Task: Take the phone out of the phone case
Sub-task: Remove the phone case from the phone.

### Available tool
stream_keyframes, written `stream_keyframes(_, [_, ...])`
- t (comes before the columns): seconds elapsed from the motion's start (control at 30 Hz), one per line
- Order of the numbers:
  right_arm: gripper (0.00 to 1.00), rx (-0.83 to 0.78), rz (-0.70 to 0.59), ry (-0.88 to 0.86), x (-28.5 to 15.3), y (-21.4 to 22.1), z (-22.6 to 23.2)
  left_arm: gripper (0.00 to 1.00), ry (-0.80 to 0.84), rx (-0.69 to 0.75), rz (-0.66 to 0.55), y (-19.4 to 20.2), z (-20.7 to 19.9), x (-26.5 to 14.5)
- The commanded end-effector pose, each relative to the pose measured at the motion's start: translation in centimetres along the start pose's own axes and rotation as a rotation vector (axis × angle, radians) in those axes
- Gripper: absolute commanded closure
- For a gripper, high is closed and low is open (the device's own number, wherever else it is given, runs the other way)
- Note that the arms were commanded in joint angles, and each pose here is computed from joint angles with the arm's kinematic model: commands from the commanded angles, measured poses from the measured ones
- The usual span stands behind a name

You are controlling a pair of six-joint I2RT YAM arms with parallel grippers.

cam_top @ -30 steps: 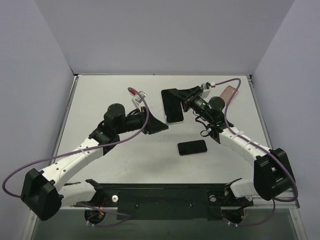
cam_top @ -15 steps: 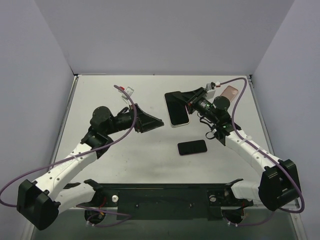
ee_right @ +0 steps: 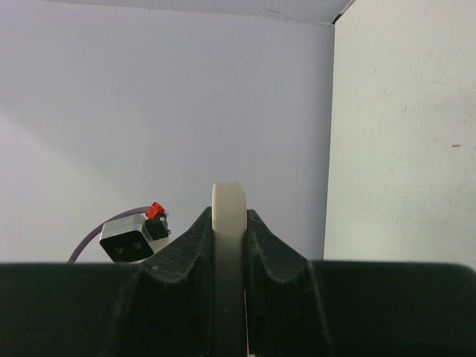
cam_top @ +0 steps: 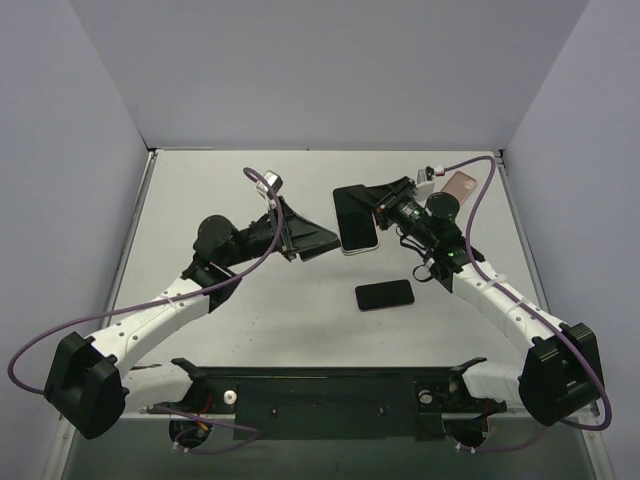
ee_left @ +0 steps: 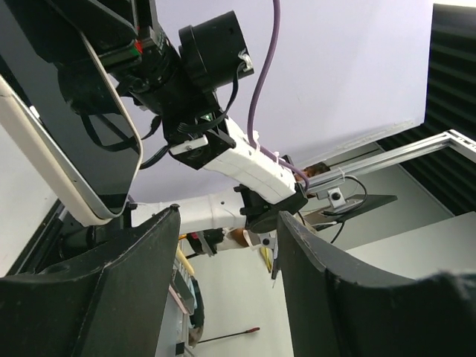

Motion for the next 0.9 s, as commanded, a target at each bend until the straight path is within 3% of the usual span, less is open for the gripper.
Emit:
stream_keyframes(0.0, [1.0,-0.054,-0.015,-0.162,-1.2,0.5,4.8,0.36,0.053,0.011,-0.019,0.3,-1.5,0.3])
stream_keyframes(0.1, [1.0,-0.088,-0.051,-0.158,-1.4,0.3,4.8,0.44,-0.004,0.074,0.018,0.7,-0.5,0.6])
stream_keyframes(0.13, [1.0,-0.095,-0.052,-0.174,-1.6,0.4,5.1,0.46,-0.02,0.2,0.019,0.4,-0.6,0.8])
stream_keyframes(0.17, [1.0,-0.093,-0.04,-0.182,-1.6,0.6,5.2,0.46,-0.144,0.168,0.058,1.0,1.3,0.6])
stream_keyframes(0.2, [1.0,-0.097,-0.03,-0.203,-1.5,0.7,5.6,0.46,-0.195,0.263,0.036,0.6,1.7,0.4])
stream_keyframes(0.23, [1.0,-0.103,-0.019,-0.204,-1.5,0.9,5.6,0.46,-0.262,0.265,0.045,0.8,2.6,-0.1])
stream_keyframes(0.33, [1.0,-0.169,-0.014,-0.191,-2.0,1.2,5.9,0.46,-0.409,0.392,-0.038,-0.3,3.6,-1.5])
stream_keyframes(0.43, [1.0,-0.271,0.046,-0.213,-2.7,2.3,6.5,0.36,-0.467,0.398,-0.085,-1.4,3.7,-2.0])
stream_keyframes(0.63, [1.0,-0.308,0.123,-0.266,-3.2,3.8,7.0,0.29,-0.229,0.227,-0.108,-3.3,2.8,-0.5])
stream_keyframes(0.87, [1.0,-0.341,0.168,-0.267,-3.0,5.7,7.0,0.31,-0.051,0.168,-0.125,-4.1,1.8,1.2])
Point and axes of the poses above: each gripper's point midway between its finger pads, its own x axis out along the fingers, its own z axis along the line the jaws close on, y = z × x, the point moved 6 cm from there along -x, back along the fingers, and after that the axes turned 13 degrees about x, right-handed, at the moved point
